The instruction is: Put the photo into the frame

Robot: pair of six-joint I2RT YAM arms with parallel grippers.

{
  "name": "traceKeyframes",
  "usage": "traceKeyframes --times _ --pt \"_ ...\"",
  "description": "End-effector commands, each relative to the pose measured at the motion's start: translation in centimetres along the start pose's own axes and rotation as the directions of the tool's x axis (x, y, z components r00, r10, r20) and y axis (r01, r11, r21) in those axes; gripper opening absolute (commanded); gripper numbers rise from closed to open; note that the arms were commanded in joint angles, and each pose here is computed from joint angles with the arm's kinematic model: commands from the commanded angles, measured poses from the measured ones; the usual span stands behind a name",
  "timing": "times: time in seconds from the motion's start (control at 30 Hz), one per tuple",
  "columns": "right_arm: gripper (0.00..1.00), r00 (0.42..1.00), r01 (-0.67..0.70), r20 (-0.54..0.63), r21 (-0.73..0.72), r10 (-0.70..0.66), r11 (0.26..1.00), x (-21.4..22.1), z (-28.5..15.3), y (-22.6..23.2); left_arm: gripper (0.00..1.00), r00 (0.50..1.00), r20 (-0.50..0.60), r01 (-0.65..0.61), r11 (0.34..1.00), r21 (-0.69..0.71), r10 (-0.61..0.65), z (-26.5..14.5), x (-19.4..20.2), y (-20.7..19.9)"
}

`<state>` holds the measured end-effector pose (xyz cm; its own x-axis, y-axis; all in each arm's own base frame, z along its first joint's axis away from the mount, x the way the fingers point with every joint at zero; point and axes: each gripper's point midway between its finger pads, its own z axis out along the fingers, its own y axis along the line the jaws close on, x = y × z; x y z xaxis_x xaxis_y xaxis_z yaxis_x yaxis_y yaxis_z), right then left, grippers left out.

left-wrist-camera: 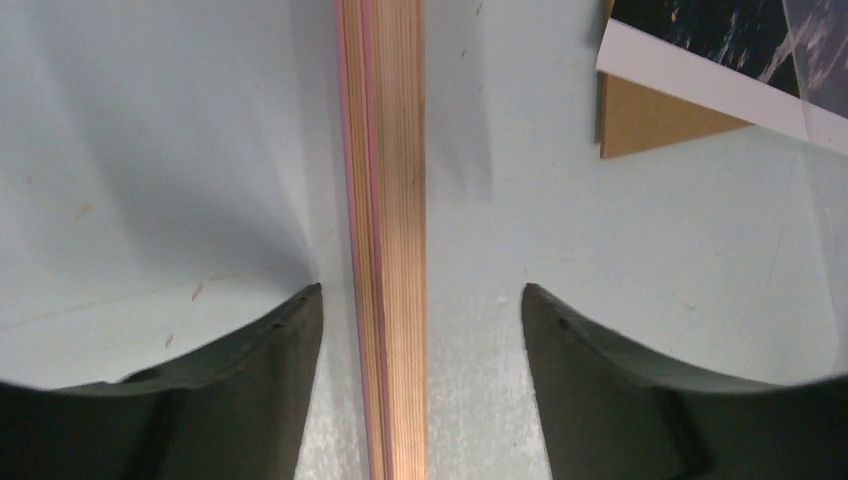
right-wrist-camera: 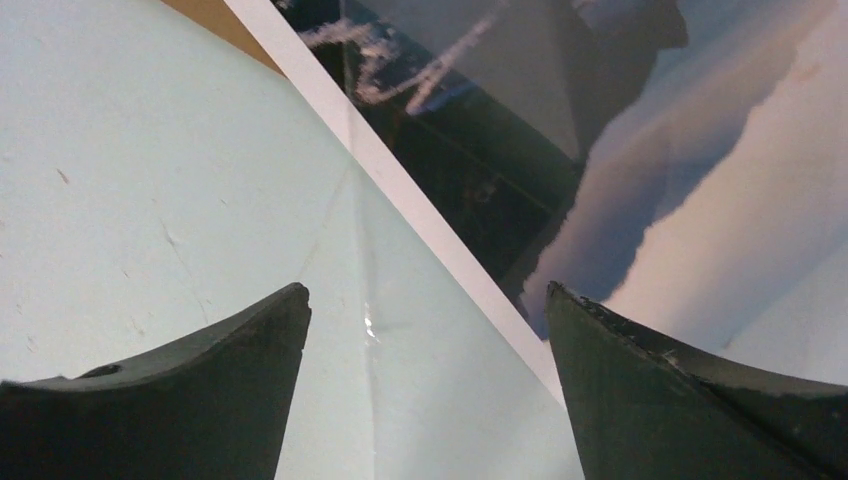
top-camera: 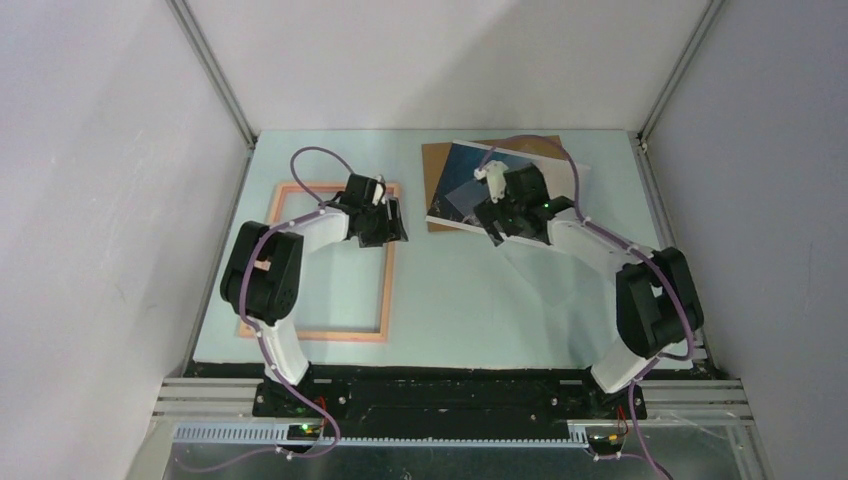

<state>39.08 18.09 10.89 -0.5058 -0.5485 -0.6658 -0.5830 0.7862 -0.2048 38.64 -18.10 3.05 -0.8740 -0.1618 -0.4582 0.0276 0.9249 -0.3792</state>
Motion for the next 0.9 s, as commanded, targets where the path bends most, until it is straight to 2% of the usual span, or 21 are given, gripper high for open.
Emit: traceKeyframes --times 0.0,0.1,0.23,0.43,0.57,0.77,0.87 --pt "0.98 0.996 -0.080 0.045 -0.012 0.080 0.997 -0.2 -2.6 -1.7 0.81 0.997 0.004 -0.074 0.997 0.009 0.074 -2.3 -0.4 -0.6" --pt "0.99 0.990 -0.131 0.054 0.003 0.131 0.991 0.4 -3.4 -3.8 0.90 0.994 0.031 -0.105 0.994 0.015 0.105 -3.3 -1.2 -1.1" --pt "0.99 0.978 -0.193 0.081 0.025 0.191 0.981 0.9 -4.5 -6.6 0.96 0.988 0.050 -0.151 0.988 0.036 0.149 -4.2 -1.7 -2.1" --pt "0.99 0.963 -0.255 0.111 0.081 0.245 0.964 2.6 -5.1 -12.0 0.98 0.970 0.073 -0.240 0.963 0.122 0.232 -5.2 -1.8 -6.0" --pt "0.99 0.940 -0.333 0.107 0.097 0.323 0.938 4.6 -4.9 -15.2 0.98 0.963 0.043 -0.269 0.938 0.220 0.266 -4.9 -0.3 -9.6" --pt "0.99 0.907 -0.418 0.113 0.114 0.407 0.901 6.2 -4.0 -19.9 0.97 0.955 -0.017 -0.275 0.901 0.335 0.297 -3.4 2.0 -15.3" --pt "0.99 0.894 -0.448 0.080 0.107 0.441 0.888 7.3 -2.9 -21.5 0.97 0.961 -0.057 -0.235 0.905 0.354 0.272 -2.1 2.8 -17.1"
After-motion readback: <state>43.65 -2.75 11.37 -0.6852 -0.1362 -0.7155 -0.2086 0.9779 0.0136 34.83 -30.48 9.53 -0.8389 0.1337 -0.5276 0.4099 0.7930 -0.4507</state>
